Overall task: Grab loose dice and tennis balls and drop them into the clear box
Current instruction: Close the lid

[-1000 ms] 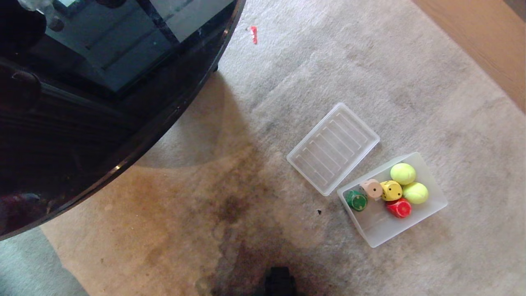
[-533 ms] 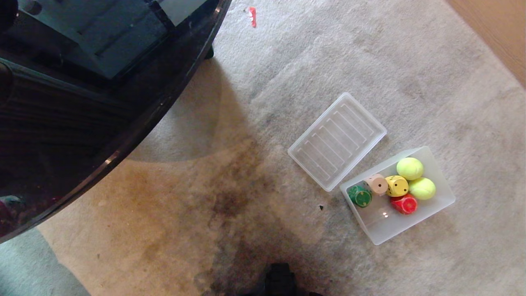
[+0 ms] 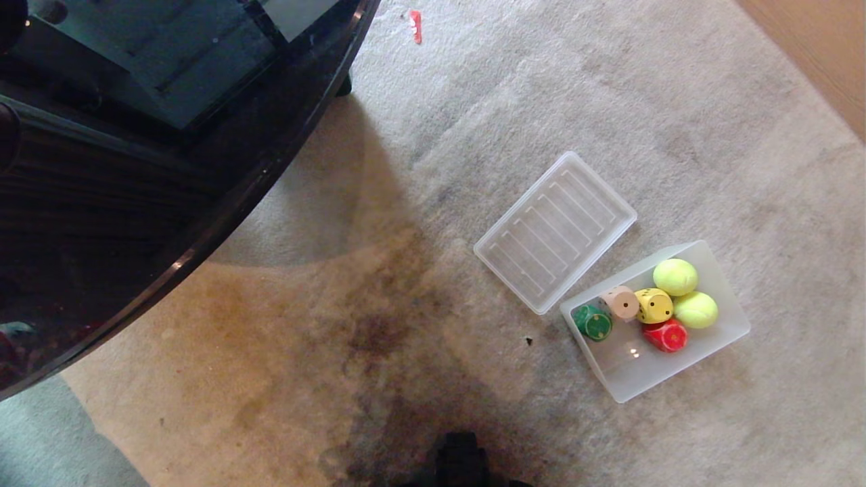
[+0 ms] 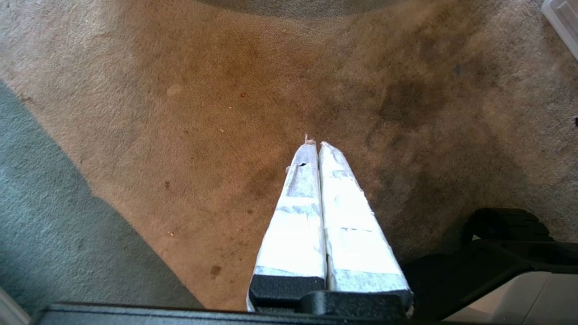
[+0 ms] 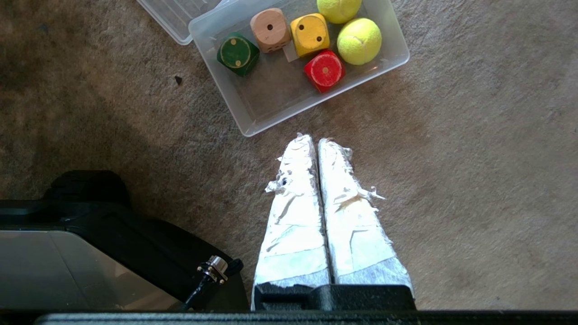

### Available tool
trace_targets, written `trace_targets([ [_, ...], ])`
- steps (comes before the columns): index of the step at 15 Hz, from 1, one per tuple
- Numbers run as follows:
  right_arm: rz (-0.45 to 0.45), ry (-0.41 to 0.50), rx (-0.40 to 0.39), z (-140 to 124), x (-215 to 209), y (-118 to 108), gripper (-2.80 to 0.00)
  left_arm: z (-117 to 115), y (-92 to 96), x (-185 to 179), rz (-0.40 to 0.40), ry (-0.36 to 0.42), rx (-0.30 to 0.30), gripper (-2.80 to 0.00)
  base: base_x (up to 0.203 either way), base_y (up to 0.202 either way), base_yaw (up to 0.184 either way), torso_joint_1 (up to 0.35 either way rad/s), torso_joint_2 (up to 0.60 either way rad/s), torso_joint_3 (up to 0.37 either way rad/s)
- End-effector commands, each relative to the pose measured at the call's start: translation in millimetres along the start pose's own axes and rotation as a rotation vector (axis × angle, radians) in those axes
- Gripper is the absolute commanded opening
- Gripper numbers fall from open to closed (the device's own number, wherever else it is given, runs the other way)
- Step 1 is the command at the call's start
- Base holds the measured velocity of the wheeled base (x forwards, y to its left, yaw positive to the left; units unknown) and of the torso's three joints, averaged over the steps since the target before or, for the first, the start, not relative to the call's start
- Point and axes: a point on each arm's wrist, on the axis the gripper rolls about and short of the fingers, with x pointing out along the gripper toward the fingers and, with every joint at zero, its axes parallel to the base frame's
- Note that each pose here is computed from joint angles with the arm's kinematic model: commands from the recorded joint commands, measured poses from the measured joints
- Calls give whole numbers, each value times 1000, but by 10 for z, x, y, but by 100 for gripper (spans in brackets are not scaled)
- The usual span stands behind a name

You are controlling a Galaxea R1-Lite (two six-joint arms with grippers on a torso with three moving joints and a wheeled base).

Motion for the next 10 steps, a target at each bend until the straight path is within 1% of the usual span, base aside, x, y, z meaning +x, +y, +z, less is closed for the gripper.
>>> trace_targets([
  [1, 0, 0, -1, 0, 0, 0, -280, 0, 0, 0, 0, 0, -1, -280, 0, 0, 0, 0, 0, 0],
  [10, 0, -2, -1, 4, -2, 0, -280, 0, 0, 0, 0, 0, -1, -280, 0, 0, 0, 0, 0, 0],
])
